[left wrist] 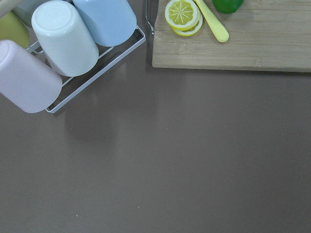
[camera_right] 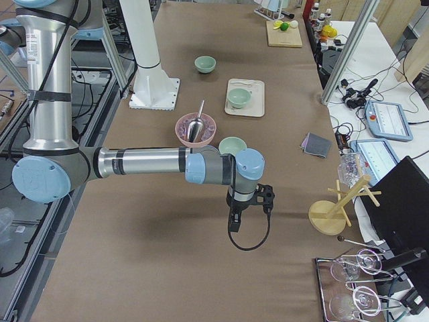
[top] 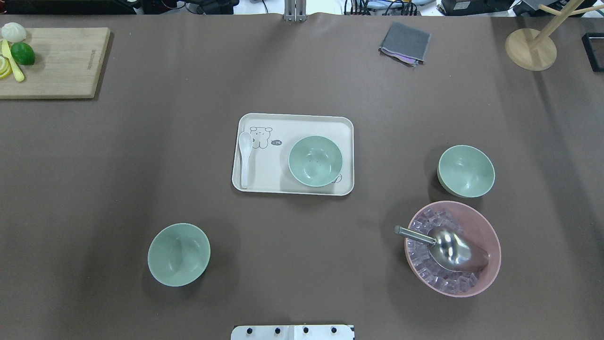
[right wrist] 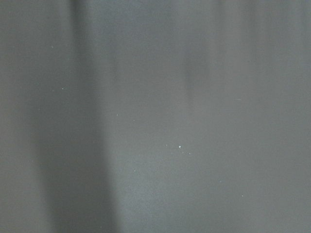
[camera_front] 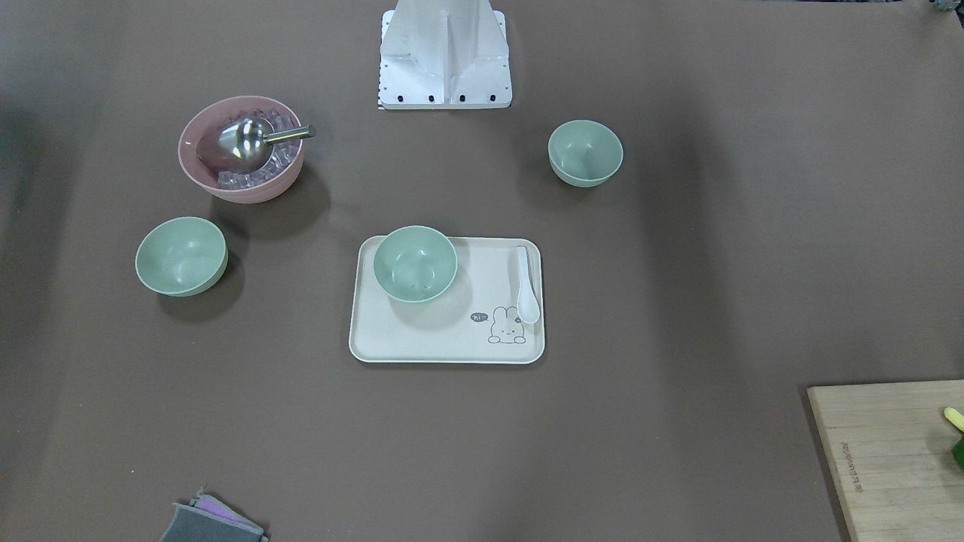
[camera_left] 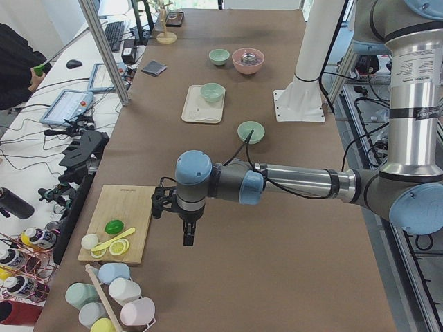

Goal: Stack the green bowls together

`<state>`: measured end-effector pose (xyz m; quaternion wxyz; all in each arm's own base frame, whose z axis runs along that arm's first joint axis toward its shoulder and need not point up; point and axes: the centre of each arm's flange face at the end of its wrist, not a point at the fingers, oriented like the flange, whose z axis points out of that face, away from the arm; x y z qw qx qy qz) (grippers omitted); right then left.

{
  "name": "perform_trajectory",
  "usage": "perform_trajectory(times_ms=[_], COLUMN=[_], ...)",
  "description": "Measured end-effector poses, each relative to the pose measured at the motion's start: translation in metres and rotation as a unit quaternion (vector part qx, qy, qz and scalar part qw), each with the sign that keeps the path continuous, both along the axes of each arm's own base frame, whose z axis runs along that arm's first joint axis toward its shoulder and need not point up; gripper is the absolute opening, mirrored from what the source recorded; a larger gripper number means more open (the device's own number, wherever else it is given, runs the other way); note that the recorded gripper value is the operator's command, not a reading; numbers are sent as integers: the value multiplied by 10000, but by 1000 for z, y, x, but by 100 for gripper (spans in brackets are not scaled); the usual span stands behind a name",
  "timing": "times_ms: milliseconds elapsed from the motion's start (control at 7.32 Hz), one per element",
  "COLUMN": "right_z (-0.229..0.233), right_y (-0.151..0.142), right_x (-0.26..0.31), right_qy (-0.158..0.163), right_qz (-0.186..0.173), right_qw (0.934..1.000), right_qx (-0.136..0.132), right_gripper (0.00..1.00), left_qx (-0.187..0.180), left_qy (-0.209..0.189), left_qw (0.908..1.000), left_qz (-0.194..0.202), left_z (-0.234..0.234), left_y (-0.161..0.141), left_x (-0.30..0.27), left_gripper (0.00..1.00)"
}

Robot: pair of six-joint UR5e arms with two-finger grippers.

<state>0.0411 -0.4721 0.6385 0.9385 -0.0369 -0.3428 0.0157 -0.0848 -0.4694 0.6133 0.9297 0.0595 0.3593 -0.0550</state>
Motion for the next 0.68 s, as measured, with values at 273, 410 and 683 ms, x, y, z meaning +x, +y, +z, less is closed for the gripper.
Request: perform_trajectory(times_ms=[273,410,683], right_z=[-1,-2,-8], right_y=[-2,-3,-10], right_x=[-1,-1,-1], right_qy=[-18,-22,-28], right_qz=[6,5,-1], right_qw=[10000,10000,10000], right_qx=[0,3,79], right_gripper=[100,100,100], left_qx=[-51,-72,-108], left_qy=[18,18,16], left_qw=[10000,10000,9999], left_qz=[20,25,39], left_z=[5,7,13], left_y=[2,3,4], left_x=[2,2,3], left_gripper=[98,98,98])
